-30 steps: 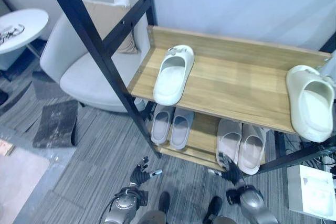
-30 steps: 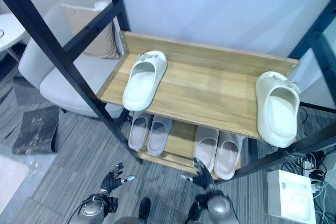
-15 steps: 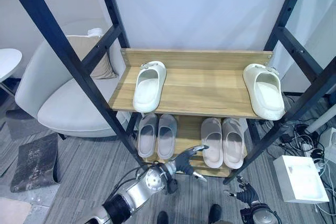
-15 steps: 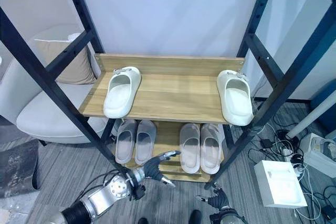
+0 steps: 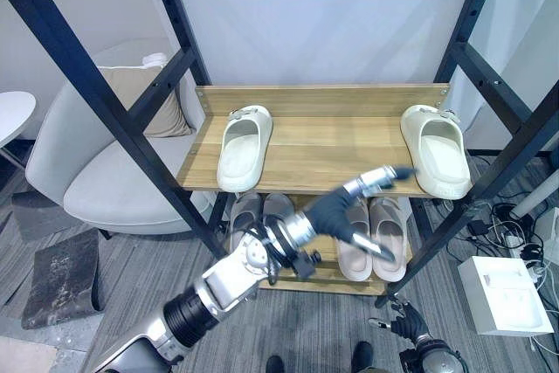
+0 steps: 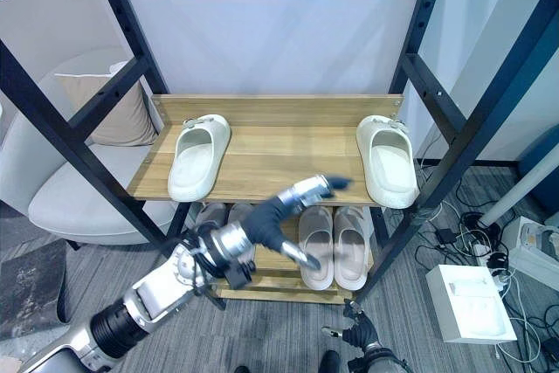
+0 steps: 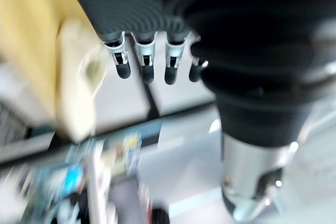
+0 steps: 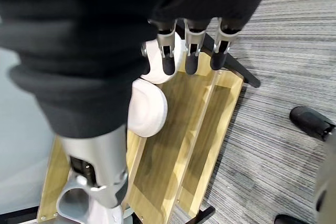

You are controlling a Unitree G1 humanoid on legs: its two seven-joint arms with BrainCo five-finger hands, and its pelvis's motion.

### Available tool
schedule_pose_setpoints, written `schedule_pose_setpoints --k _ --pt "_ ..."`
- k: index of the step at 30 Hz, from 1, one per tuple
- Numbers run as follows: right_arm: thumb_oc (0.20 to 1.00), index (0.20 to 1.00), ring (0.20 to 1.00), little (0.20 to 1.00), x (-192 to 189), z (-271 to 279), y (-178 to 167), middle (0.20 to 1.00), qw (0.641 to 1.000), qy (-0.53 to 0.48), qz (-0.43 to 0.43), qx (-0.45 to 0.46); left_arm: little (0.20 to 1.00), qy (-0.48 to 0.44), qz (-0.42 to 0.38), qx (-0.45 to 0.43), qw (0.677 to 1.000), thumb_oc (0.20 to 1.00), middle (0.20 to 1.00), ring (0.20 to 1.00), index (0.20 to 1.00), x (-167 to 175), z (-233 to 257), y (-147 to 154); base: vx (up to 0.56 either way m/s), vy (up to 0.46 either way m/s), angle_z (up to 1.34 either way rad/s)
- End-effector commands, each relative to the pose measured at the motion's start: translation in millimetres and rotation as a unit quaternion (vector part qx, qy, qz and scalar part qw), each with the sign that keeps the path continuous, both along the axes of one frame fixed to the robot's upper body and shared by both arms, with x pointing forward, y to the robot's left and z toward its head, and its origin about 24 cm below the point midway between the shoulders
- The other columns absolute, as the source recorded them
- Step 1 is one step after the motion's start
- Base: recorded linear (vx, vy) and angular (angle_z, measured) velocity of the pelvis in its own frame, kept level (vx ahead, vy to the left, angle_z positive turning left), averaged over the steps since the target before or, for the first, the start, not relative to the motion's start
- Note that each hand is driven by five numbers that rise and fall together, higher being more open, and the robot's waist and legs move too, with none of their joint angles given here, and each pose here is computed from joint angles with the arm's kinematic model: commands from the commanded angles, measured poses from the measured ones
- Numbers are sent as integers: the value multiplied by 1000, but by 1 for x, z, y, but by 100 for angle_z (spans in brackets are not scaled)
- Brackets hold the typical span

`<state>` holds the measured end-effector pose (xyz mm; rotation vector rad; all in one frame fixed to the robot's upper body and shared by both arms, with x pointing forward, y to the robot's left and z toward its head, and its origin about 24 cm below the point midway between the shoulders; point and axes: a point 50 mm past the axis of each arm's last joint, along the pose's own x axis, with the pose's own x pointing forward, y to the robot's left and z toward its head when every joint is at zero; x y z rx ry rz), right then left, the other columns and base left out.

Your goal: Arrange the slippers neatly on the shoe rack.

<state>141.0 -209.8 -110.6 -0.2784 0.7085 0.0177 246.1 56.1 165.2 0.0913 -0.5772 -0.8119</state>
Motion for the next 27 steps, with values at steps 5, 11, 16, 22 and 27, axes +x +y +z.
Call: schedule_pose_setpoints --k 5,11,16,22,27 --pt "1000 1000 1000 1000 22 14 5 1000 998 -55 -9 22 1000 -224 240 -48 943 1000 1000 1000 1000 29 73 46 10 -9 1" --pt "1000 1000 1000 1000 25 16 4 1000 998 -62 -8 19 1000 -335 411 47 847 1000 1000 1000 1000 48 89 84 25 -3 -1" --pt "1000 1000 1000 1000 27 18 5 1000 997 -69 -3 18 1000 -392 536 165 729 1000 1000 1000 1000 64 93 122 15 4 -1" --pt "1000 1000 1000 1000 30 22 5 1000 997 -81 3 18 1000 -421 577 266 647 1000 1000 1000 1000 77 90 136 10 5 -5" --pt "1000 1000 1000 1000 32 27 0 1000 996 -92 -1 18 1000 -412 585 358 599 1000 1000 1000 1000 93 80 149 14 2 -9"
